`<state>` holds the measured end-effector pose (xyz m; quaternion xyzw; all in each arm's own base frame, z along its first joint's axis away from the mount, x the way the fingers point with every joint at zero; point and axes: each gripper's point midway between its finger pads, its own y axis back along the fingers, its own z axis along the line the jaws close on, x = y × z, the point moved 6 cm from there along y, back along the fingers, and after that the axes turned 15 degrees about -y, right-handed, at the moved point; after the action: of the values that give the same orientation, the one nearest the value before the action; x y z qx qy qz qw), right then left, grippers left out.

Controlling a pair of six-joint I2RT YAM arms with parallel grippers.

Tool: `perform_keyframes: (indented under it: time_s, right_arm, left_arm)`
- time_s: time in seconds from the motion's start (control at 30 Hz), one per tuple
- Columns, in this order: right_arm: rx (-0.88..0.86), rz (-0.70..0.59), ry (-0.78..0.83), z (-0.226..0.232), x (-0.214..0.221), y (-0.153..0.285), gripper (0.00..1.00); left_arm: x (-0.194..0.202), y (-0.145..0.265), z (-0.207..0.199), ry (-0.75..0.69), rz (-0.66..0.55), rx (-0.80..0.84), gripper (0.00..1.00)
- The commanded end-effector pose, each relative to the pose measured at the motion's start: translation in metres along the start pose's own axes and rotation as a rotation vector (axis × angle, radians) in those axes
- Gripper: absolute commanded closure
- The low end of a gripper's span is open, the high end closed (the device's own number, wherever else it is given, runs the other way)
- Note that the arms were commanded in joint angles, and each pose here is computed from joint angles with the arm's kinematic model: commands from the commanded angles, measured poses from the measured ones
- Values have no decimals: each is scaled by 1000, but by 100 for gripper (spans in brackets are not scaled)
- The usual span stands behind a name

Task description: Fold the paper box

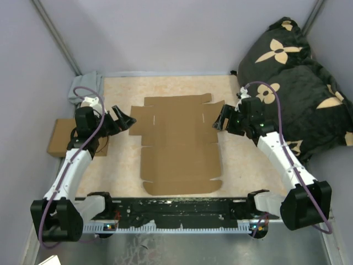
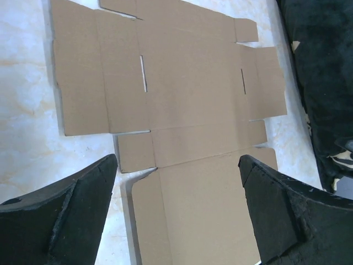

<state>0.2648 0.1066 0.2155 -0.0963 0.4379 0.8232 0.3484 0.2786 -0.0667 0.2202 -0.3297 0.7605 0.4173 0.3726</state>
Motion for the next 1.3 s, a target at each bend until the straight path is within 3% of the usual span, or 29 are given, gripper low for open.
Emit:
perform_keyframes:
  time_s: [0.0, 0.3, 0.7, 1.03, 1.27]
  right_arm:
    - [-57, -46, 36, 17, -16, 12, 21]
    - [-56, -43, 107, 34, -37, 15, 19]
    - [-11, -138, 177, 76, -115, -16, 20]
    - [190, -182, 178, 61, -171, -128, 22]
    - [252, -139, 195, 42, -181, -198, 23]
  left_arm:
    - [-8, 1, 4, -23, -9, -39, 3]
    - [-5, -3, 7, -11, 16, -44, 5]
    - [-2, -6, 9, -7, 38, -49, 6]
    - [-1, -7, 7, -4, 36, -28, 7]
    - [2, -11, 9, 7, 54, -24, 8]
